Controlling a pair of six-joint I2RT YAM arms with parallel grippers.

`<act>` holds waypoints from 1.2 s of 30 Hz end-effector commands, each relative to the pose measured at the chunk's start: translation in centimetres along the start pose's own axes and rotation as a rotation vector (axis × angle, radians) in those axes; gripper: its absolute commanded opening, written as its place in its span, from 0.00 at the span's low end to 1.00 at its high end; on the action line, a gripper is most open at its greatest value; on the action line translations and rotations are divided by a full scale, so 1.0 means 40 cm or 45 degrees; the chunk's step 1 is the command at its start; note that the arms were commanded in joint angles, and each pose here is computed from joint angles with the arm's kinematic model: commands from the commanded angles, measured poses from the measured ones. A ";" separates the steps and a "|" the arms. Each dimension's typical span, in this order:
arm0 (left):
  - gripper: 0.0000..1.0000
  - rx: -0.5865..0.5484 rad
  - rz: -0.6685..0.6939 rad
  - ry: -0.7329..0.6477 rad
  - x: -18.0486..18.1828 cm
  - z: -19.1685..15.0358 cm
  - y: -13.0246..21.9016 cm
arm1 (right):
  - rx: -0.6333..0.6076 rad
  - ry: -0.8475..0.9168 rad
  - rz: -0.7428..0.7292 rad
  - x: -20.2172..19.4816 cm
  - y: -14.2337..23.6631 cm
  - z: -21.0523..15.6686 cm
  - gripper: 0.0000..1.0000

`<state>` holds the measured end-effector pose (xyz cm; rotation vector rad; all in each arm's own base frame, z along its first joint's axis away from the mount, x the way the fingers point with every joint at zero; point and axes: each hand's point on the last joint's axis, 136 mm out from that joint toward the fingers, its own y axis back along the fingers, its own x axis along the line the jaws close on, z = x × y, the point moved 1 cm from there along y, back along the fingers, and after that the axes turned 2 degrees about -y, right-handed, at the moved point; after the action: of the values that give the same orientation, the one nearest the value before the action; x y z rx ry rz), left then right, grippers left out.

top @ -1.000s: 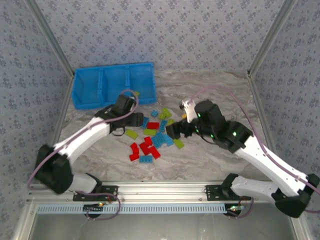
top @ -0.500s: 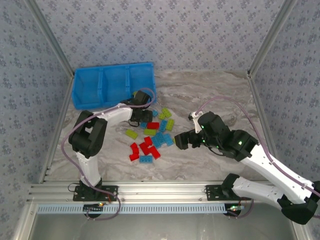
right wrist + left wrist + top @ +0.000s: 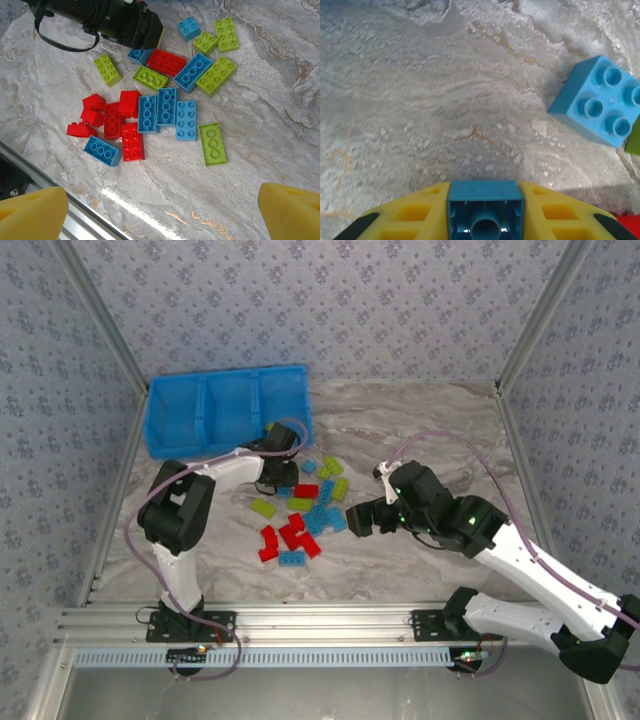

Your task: Sort the legos into containers by color

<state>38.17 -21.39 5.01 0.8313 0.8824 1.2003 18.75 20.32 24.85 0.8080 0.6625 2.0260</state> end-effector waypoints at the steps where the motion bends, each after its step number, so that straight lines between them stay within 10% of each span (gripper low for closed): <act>1: 0.31 -0.193 -0.036 0.003 -0.005 0.079 0.156 | -0.075 -0.034 0.001 0.009 0.030 0.039 1.00; 9: 0.32 -0.707 0.304 0.052 0.174 0.273 0.421 | -0.119 -0.063 -0.006 0.008 0.034 0.056 1.00; 23: 0.44 -0.531 0.208 0.368 0.388 0.462 0.171 | -0.080 -0.098 -0.013 0.005 0.043 0.041 1.00; 36: 0.63 -0.699 -0.046 0.425 0.236 0.320 0.441 | -0.107 -0.117 -0.064 -0.009 0.001 0.049 1.00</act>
<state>46.81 -7.82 21.22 0.2975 0.7728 1.5466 19.67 20.19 26.29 0.8315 0.5526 1.9797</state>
